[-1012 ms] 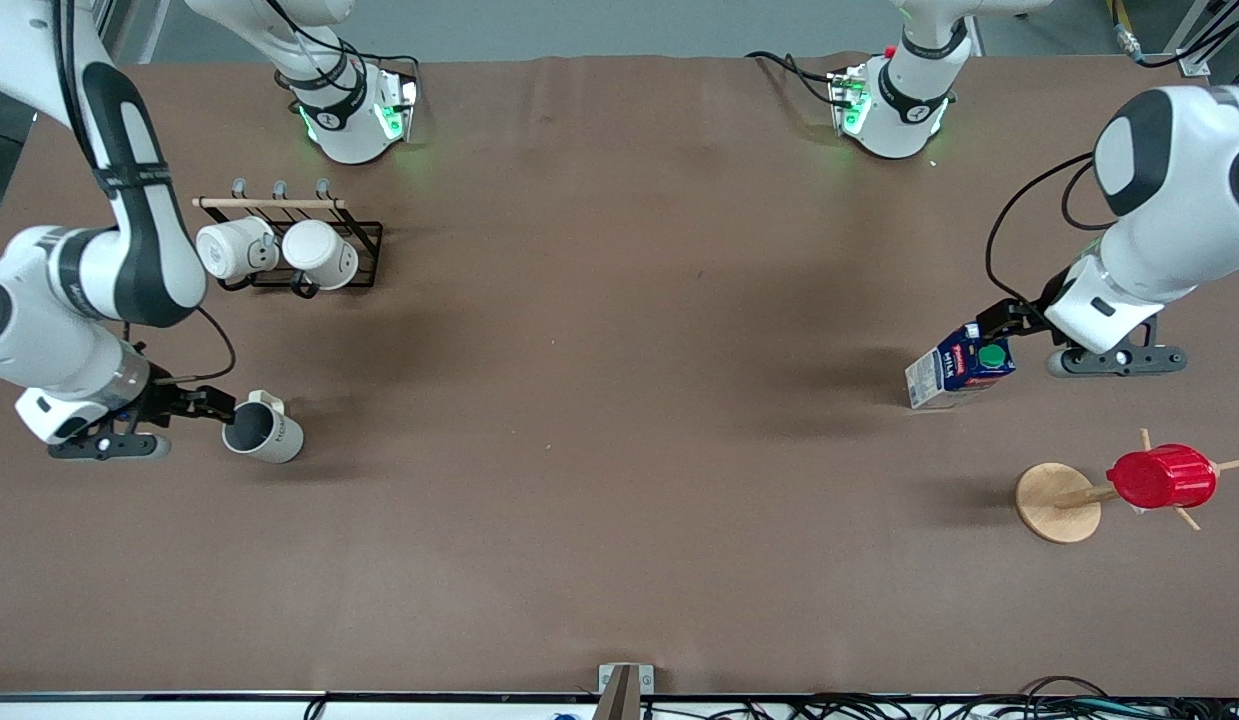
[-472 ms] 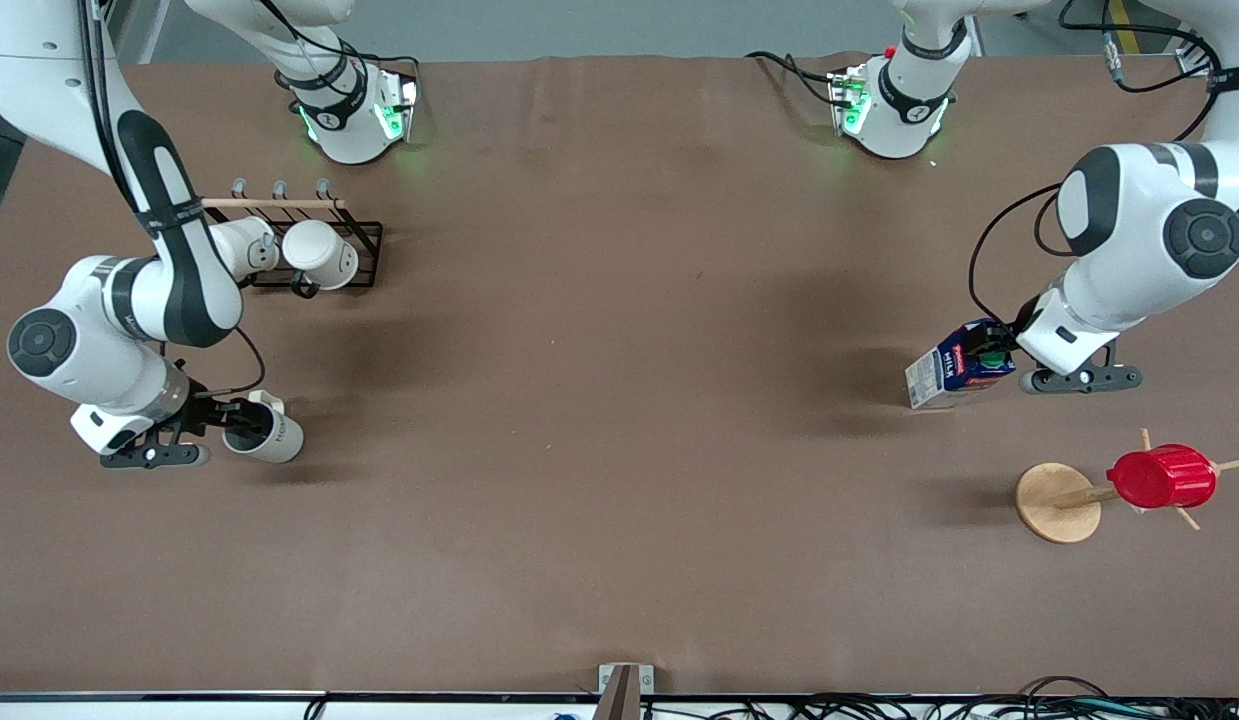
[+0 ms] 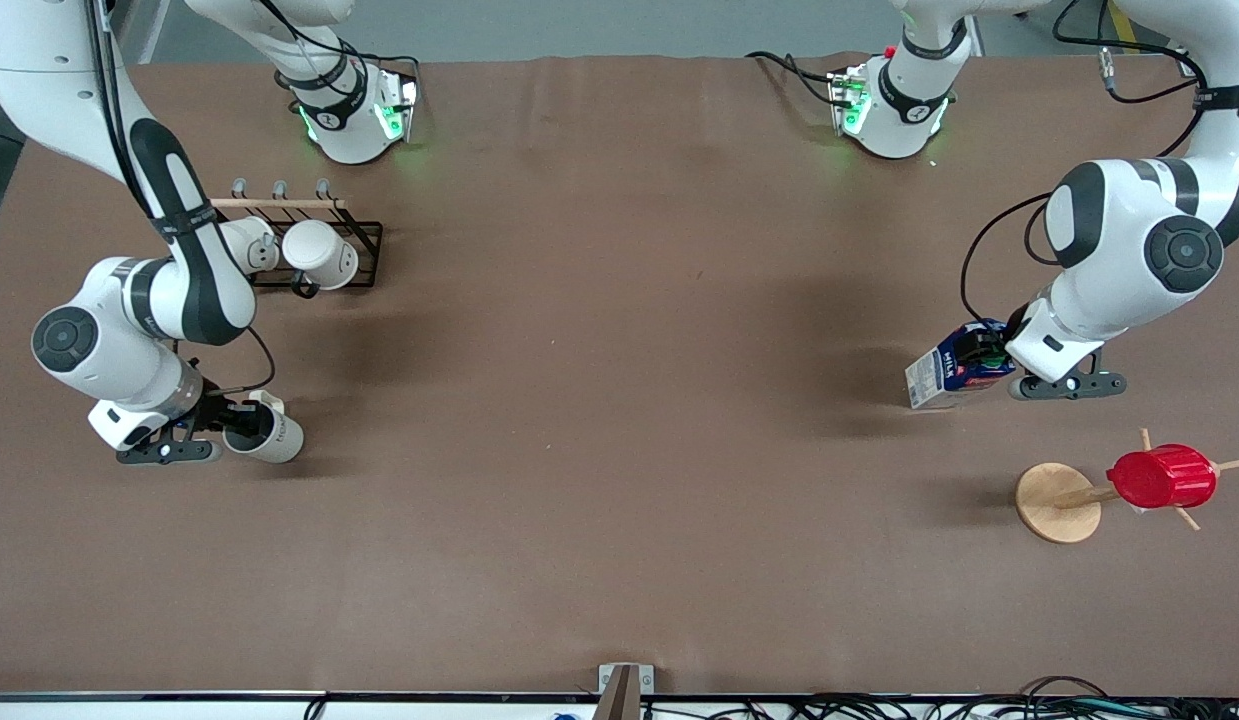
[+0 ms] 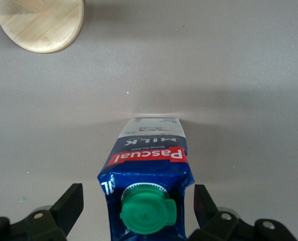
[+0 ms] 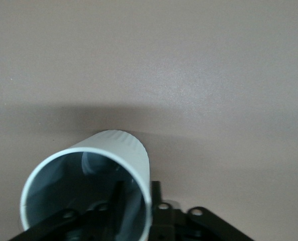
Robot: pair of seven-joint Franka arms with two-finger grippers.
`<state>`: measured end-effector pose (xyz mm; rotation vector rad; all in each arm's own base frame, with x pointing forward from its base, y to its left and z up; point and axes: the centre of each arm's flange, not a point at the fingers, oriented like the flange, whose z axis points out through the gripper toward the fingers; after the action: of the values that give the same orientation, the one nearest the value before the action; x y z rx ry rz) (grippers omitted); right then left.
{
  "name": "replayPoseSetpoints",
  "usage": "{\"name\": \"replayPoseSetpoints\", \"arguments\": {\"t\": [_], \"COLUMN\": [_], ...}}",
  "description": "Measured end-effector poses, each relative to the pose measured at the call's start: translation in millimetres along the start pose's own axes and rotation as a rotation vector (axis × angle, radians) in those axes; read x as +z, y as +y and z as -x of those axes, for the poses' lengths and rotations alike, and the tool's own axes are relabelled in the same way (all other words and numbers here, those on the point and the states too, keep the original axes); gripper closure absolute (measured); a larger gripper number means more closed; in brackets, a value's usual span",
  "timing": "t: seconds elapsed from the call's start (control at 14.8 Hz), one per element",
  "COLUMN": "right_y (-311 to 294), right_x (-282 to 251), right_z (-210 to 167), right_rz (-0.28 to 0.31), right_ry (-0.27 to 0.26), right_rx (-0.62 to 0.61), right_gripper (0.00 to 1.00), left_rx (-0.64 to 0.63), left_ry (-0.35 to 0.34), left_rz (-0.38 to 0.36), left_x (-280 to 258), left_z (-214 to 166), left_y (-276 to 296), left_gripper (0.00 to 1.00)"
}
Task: Place cup and milk on table
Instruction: 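Lower the right gripper onto the white mug while the left gripper grasps the milk, then lift the white mug with the right gripper while the left gripper lifts the milk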
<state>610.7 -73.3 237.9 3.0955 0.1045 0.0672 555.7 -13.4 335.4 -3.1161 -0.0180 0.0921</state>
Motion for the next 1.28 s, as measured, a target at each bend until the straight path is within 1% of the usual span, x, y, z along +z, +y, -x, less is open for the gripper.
{"name": "replayPoseSetpoints", "arguments": {"t": [0.07,0.13,0.2,0.27,0.34,0.4,0.47,0.61,0.81,0.94,1.08,1.15,1.28], "right_y": [0,0,0,-4,-12,-28,-52,-119,-229,-295,-361,-392,-448], "right_x": [-1,-3,-7,-14,-25,-42,-62,-102,-131,-133,-124,-117,-99], "right_z": [-1,-3,-5,-9,-15,-24,-33,-47,-46,-36,-25,-18,-4], "right_rz": [0.001,0.001,-0.001,-0.006,-0.012,-0.02,-0.029,-0.05,-0.09,-0.105,-0.098,-0.085,-0.072], "right_ry": [0.003,0.007,0.0,-0.025,-0.058,-0.091,-0.117,-0.134,-0.125,-0.14,-0.147,-0.141,-0.117], "right_rx": [0.001,0.004,0.012,0.029,0.053,0.086,0.125,0.221,0.377,0.466,0.523,0.547,0.591], "right_gripper": [0.89,0.96,0.96,0.96,0.96,0.96,0.96,0.96,0.96,0.96,0.96,0.96,0.96], "left_rx": [0.001,0.001,0.002,0.002,0.003,0.003,0.003,0.004,0.004,0.004,0.009,0.013,0.032], "left_ry": [-0.002,-0.004,-0.005,-0.005,-0.006,-0.005,-0.004,0.01,0.031,0.055,0.088,0.094,0.077], "left_rz": [0.0,0.0,0.0,0.0,0.0,0.0,0.0,0.001,0.002,0.003,0.005,0.005,0.005], "left_x": [1,2,3,3,3,3,3,2,-4,-15,-31,-38,-51], "left_z": [0,0,0,0,0,0,0,-2,-6,-13,-22,-26,-36], "left_y": [1,1,1,1,1,2,2,2,2,3,6,9,21], "left_gripper": [0.04,0.1,0.19,0.28,0.42,0.52,0.58,0.59,0.62,0.62,0.62,0.62,0.62]}}
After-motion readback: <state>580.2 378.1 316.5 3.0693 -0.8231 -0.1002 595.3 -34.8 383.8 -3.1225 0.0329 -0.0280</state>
